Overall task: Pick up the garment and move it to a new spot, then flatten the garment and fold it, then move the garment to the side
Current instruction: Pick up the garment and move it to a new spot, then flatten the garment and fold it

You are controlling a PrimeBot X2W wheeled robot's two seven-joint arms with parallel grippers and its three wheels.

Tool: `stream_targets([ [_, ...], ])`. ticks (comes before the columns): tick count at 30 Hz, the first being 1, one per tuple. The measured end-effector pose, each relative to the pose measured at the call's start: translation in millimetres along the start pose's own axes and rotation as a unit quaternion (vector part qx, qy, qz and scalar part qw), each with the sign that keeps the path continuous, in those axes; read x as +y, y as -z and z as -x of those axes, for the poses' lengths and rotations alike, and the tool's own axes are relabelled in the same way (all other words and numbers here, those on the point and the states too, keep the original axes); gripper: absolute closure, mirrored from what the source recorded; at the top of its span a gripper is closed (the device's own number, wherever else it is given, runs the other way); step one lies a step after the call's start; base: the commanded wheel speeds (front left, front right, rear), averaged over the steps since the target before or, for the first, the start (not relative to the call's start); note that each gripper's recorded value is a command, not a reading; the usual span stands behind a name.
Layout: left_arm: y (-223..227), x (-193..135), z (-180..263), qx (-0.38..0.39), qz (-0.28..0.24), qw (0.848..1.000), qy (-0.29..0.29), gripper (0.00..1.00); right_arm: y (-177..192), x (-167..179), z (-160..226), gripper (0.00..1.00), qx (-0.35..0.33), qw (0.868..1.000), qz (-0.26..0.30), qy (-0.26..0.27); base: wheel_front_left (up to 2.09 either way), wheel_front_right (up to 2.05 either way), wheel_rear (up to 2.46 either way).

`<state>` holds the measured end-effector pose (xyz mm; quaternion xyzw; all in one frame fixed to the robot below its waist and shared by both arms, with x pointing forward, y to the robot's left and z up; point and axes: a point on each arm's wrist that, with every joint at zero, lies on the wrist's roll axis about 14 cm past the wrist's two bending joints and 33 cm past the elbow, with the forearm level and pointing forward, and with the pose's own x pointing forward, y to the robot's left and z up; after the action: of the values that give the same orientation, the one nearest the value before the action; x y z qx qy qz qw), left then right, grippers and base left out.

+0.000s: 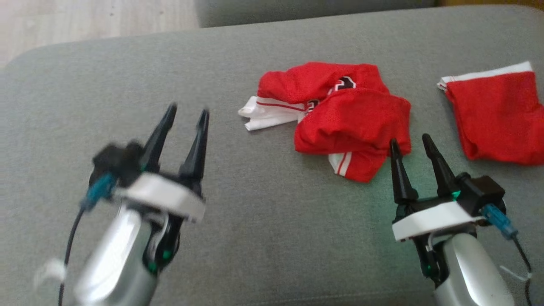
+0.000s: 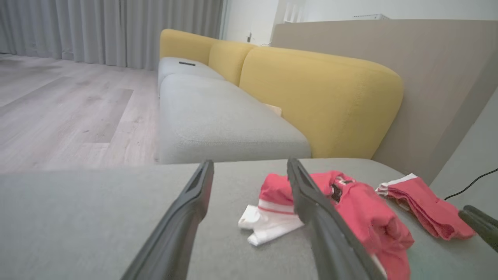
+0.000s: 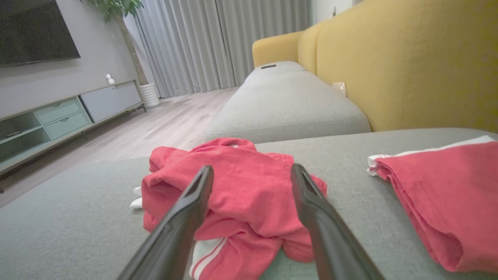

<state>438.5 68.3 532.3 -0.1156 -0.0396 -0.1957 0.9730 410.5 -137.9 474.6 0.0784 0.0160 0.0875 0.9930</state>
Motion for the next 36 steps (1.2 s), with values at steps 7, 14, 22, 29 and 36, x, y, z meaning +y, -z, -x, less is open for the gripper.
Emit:
stream_targets([
  [7, 6, 15, 52, -0.006, 0.024, 0.998, -0.059, 0.0, 2, 11, 3, 0.0, 0.002, 1.0, -0.003, -0.014, 0.0, 0.0, 0.0],
  [14, 11, 17, 62, -0.005, 0.026, 0.997, -0.072, 0.0, 2, 13, 3, 0.0, 0.002, 1.0, -0.002, -0.017, 0.0, 0.0, 0.0],
  [22, 16, 21, 61, 0.001, 0.018, 0.997, -0.07, 0.0, 34, 29, 4, 0.0, 0.063, 0.997, -0.005, -0.04, 0.0, 0.0, 0.0],
  [29, 27, 35, 68, 0.017, 0.021, 0.995, -0.093, 0.0, 84, 52, 2, 0.0, 0.159, 0.984, -0.025, -0.073, 0.0, 0.0, 0.0],
  [36, 27, 47, 69, 0.018, 0.017, 0.994, -0.109, 0.0, 104, 54, -26, 0.0, 0.203, 0.975, 0.018, -0.089, 0.0, 0.0, 0.0],
])
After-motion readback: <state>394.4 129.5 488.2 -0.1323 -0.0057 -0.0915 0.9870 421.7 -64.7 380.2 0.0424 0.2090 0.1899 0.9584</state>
